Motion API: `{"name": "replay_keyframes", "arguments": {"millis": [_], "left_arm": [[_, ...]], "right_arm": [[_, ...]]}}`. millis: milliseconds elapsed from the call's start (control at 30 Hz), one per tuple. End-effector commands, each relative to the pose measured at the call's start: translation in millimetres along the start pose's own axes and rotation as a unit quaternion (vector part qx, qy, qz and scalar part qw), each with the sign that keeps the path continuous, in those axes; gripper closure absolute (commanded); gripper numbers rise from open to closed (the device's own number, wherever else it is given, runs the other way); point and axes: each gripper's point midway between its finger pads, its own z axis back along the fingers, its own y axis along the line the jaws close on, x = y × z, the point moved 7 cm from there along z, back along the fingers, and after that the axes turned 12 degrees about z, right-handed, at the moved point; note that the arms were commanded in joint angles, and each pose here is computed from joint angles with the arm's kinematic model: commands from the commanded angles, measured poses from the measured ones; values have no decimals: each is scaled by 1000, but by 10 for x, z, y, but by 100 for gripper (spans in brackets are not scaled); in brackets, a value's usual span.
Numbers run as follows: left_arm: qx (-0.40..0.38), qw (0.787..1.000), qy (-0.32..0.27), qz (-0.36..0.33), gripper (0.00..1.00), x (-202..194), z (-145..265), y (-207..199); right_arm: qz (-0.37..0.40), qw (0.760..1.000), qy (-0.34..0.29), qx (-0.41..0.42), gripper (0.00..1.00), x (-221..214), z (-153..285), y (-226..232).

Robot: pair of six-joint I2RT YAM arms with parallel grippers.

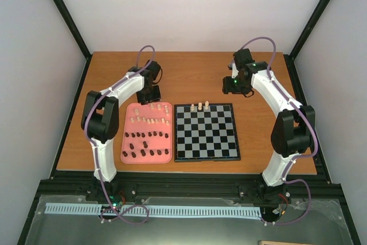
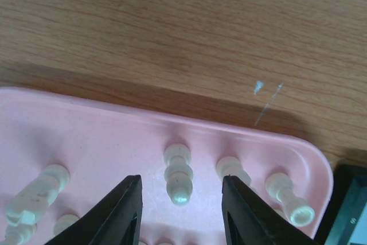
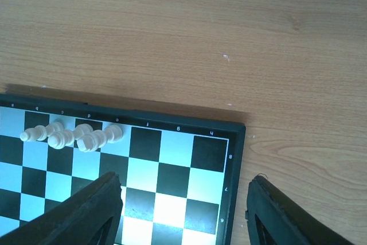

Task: Set up the chess pieces on the board
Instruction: Pick up the chess piece from the storage box.

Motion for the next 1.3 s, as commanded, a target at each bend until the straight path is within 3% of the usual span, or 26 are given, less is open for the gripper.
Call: {"name": "replay_keyframes", "arguments": {"millis": [0,233,367,533,800,867,967,1267], "left_arm": [[-5,1000,5,16,59,75,-103,10],[-2,1000,20,16,60,28,-231,18],[1,1000,21,16,67,20,-286,23],[-2,1000,15,15,70,56,-286,-7],[-4,1000,12,7,99,92,-310,-44],[-5,1000,10,4,99,99,-293,-47],[-3,1000,3,-5,99,120,-199,-38],[-60,996,-44,-51,99,215,681,-263]], "right_arm": [[2,1000,3,-4,40,0,-6,-32],[0,1000,4,-4,39,21,-19,-35],[0,1000,5,-6,36,17,-19,-36],[0,1000,6,-9,35,8,-10,-42],[0,1000,1,-11,31,52,27,-43],[1,1000,-1,-11,23,61,41,-39],[1,1000,-3,-15,0,82,71,-44],[-12,999,-26,-41,0,202,187,-90]]}}
